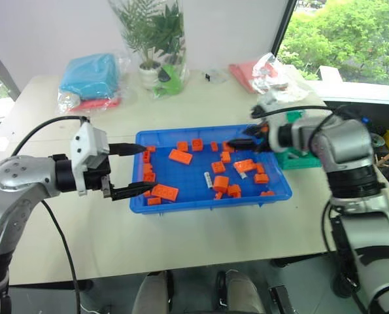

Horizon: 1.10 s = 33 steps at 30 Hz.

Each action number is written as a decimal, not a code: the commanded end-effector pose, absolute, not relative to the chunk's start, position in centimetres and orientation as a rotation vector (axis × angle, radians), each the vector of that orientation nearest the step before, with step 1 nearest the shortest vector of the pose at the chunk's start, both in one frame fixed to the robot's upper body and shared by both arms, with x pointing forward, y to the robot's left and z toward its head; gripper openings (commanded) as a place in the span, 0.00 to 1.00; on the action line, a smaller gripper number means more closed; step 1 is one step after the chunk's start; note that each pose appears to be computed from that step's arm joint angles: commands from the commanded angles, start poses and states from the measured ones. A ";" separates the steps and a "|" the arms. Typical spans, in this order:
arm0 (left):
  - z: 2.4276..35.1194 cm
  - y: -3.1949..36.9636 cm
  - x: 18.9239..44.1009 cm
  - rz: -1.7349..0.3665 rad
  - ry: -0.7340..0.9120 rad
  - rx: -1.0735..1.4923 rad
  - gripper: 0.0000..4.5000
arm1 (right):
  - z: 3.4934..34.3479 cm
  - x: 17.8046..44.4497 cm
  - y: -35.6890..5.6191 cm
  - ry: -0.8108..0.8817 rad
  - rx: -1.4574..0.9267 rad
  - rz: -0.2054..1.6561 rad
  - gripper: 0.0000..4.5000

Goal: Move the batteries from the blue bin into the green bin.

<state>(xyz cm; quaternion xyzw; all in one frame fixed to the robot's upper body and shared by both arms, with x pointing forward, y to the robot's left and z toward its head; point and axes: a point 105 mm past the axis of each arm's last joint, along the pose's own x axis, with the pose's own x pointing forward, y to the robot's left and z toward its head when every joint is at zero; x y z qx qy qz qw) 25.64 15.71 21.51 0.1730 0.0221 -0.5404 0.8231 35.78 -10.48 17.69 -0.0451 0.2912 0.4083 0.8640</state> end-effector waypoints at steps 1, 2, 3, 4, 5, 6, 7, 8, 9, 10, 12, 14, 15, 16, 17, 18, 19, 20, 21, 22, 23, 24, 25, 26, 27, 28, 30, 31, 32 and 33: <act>22.3 15.5 25.2 -1.149 0.015 0.388 1.00 | 17.3 34.2 -9.5 0.664 -0.066 0.868 0.88; 22.3 15.4 25.1 -1.149 0.015 0.387 1.00 | 16.7 33.9 -9.2 0.690 -0.055 0.872 0.88; 22.4 15.4 25.1 -1.148 0.014 0.387 1.00 | 16.1 33.6 -9.0 0.716 -0.053 0.874 0.88; 22.4 15.4 25.1 -1.147 0.014 0.386 1.00 | 15.5 33.4 -8.8 0.737 -0.054 0.875 0.88; 22.4 15.4 25.2 -1.146 0.013 0.386 1.00 | 15.0 33.2 -8.7 0.754 -0.062 0.875 0.88; 22.4 15.3 25.2 -1.146 0.012 0.386 1.00 | 14.6 33.0 -8.6 0.767 -0.073 0.876 0.88; 22.4 15.3 25.2 -1.145 0.010 0.386 1.00 | 14.3 33.0 -8.5 0.776 -0.077 0.879 0.88; 22.5 15.3 25.2 -1.145 0.008 0.386 1.00 | 14.0 33.0 -8.5 0.785 -0.080 0.878 0.88; 22.5 15.3 25.2 -1.142 0.005 0.386 1.00 | 13.6 33.1 -8.2 0.796 -0.084 0.878 0.88; 22.5 15.3 25.2 -1.141 0.003 0.386 1.00 | 13.3 33.2 -8.1 0.802 -0.086 0.878 0.88; 22.6 15.3 25.2 -1.137 -0.001 0.385 1.00 | 12.8 33.3 -7.8 0.812 -0.099 0.882 0.88; 22.6 15.2 25.1 -1.135 -0.003 0.384 1.00 | 12.3 33.4 -7.6 0.815 -0.112 0.886 0.88; 22.6 15.2 25.1 -1.134 -0.003 0.383 1.00 | 12.1 33.5 -7.5 0.817 -0.117 0.887 0.88; 22.6 15.2 25.1 -1.133 -0.004 0.383 1.00 | 11.8 33.7 -7.2 0.817 -0.123 0.888 0.88; 22.6 15.2 25.1 -1.132 -0.005 0.384 1.00 | 11.5 34.0 -7.0 0.813 -0.136 0.891 0.88; 22.6 15.2 25.1 -1.131 -0.007 0.384 1.00 | 11.2 34.1 -6.7 0.812 -0.144 0.893 0.88; 22.7 15.2 25.1 -1.130 -0.009 0.384 1.00 | 11.0 34.3 -6.6 0.810 -0.155 0.897 0.88; 22.7 15.1 25.1 -1.130 -0.010 0.385 1.00 | 10.8 34.4 -6.5 0.809 -0.163 0.900 0.88; 22.8 15.2 25.1 -1.129 -0.011 0.385 1.00 | 10.6 34.4 -6.5 0.808 -0.174 0.902 0.88; 22.9 15.2 25.1 -1.128 -0.013 0.386 1.00 | 10.4 34.5 -6.4 0.804 -0.187 0.904 0.88; 22.9 15.2 25.1 -1.127 -0.014 0.387 1.00 | 10.2 34.6 -6.4 0.802 -0.196 0.906 0.88; 22.9 15.2 25.1 -1.127 -0.014 0.387 1.00 | 10.2 34.5 -6.3 0.802 -0.196 0.912 0.83; 22.9 15.2 25.1 -1.128 -0.013 0.388 1.00 | 10.3 34.4 -6.2 0.798 -0.194 0.921 0.77; 22.9 15.2 25.1 -1.128 -0.012 0.388 1.00 | 10.4 34.3 -6.1 0.796 -0.192 0.928 0.69; 22.9 15.3 25.1 -1.129 -0.010 0.388 1.00 | 10.6 34.2 -6.0 0.792 -0.186 0.933 0.60; 22.9 15.3 25.1 -1.130 -0.009 0.387 1.00 | 11.0 34.2 -6.0 0.783 -0.182 0.933 0.48; 22.8 15.3 25.1 -1.133 -0.006 0.385 1.00 | 11.6 34.3 -6.0 0.767 -0.170 0.927 0.25; 22.8 15.3 25.1 -1.136 -0.005 0.384 1.00 | 12.1 34.5 -6.0 0.755 -0.162 0.922 0.25; 22.7 15.2 25.1 -1.141 -0.004 0.383 1.00 | 12.7 34.6 -6.1 0.740 -0.152 0.916 0.25; 22.7 15.2 25.2 -1.146 -0.004 0.382 1.00 | 13.4 34.7 -6.2 0.726 -0.142 0.912 0.25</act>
